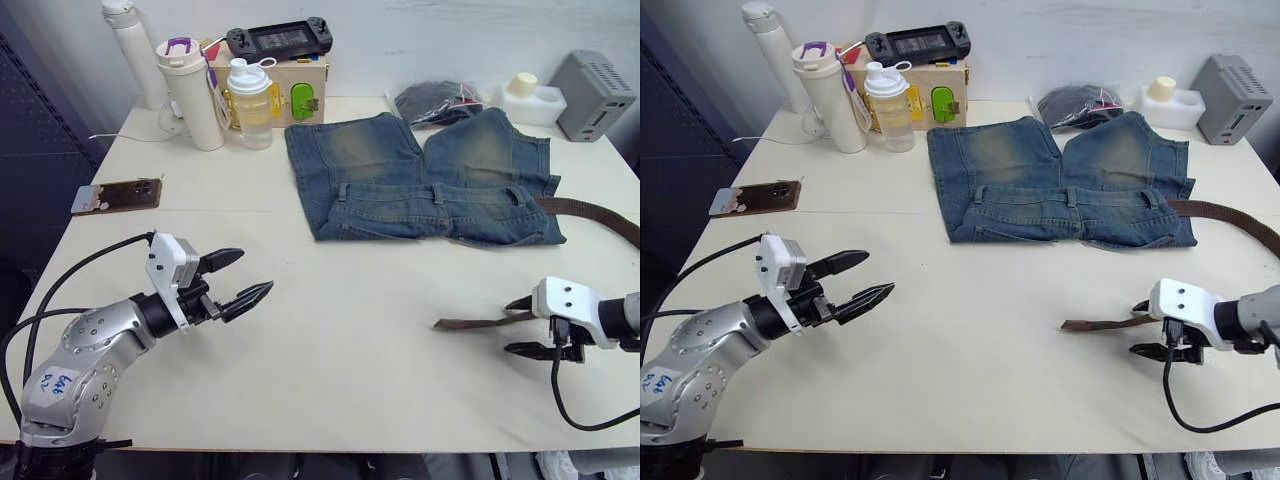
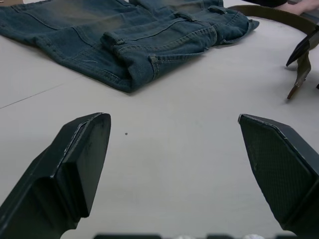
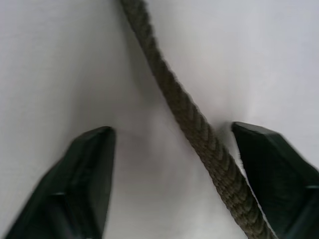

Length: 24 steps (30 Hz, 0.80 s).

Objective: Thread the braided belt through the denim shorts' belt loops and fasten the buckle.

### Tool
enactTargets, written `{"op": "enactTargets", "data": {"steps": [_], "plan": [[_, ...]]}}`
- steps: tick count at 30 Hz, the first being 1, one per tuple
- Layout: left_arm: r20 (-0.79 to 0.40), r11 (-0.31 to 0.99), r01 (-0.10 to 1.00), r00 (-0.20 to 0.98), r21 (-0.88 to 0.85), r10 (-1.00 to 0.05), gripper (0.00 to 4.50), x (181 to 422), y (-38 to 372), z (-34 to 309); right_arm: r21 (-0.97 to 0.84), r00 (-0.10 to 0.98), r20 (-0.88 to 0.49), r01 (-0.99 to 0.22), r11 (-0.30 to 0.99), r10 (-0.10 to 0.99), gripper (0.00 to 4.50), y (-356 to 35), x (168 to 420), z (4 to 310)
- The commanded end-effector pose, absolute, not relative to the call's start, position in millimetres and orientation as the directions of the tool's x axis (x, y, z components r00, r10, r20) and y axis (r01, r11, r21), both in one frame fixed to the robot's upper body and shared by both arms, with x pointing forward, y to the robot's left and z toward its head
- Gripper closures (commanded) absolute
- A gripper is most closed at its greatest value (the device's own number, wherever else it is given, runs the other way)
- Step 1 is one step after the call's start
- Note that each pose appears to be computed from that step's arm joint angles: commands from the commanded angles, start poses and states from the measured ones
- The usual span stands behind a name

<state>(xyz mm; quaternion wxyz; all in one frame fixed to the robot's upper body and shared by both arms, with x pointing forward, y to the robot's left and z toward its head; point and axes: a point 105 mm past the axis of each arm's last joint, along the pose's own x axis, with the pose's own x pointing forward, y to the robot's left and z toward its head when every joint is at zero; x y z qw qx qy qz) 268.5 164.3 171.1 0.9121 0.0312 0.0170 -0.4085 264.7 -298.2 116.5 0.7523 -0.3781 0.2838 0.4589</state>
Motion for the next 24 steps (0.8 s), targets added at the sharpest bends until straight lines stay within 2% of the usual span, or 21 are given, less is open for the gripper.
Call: {"op": "enactTargets", "data": {"steps": [1,5,6,10,13,15,19,22,24], "plan": [[-0.026,0.656,0.75,0.66,0.077,-0.751,0.0,266,164,183,-0.313,0.426,-0.782,-0.9,0.304,0.455,2.28,-302,264,111],[-0.028,0.636,0.764,0.642,0.106,-0.766,0.0,269,165,189,-0.312,0.416,-0.772,-0.907,0.283,0.481,4.28,-295,263,108],[-0.029,0.626,0.77,0.633,0.12,-0.773,0.0,271,165,192,-0.311,0.411,-0.764,-0.91,0.273,0.497,4.41,-290,263,108],[-0.007,0.548,0.817,0.558,0.179,-0.83,0.0,286,159,216,-0.317,0.396,-0.715,-0.918,0.237,0.577,4.41,-263,262,114],[-0.003,0.45,0.868,0.461,0.212,-0.887,0.0,298,143,231,-0.355,0.387,-0.703,-0.918,0.177,0.597,4.41,-242,263,122],[-0.01,0.335,0.913,0.347,0.233,-0.938,0.0,300,118,238,-0.388,0.39,-0.673,-0.909,0.148,0.629,4.41,-220,268,132],[-0.064,0.061,0.974,0.076,0.217,-0.995,0.0,282,72,234,-0.447,0.379,-0.616,-0.89,0.089,0.691,4.41,-174,274,153],[-0.118,-0.033,0.982,-0.011,0.187,-0.993,0.0,271,64,217,-0.474,0.384,-0.59,-0.877,0.08,0.71,4.41,-156,277,164],[-0.15,-0.053,0.981,-0.025,0.184,-0.988,0.0,270,62,206,-0.494,0.392,-0.578,-0.866,0.076,0.716,4.41,-149,279,169]]}}
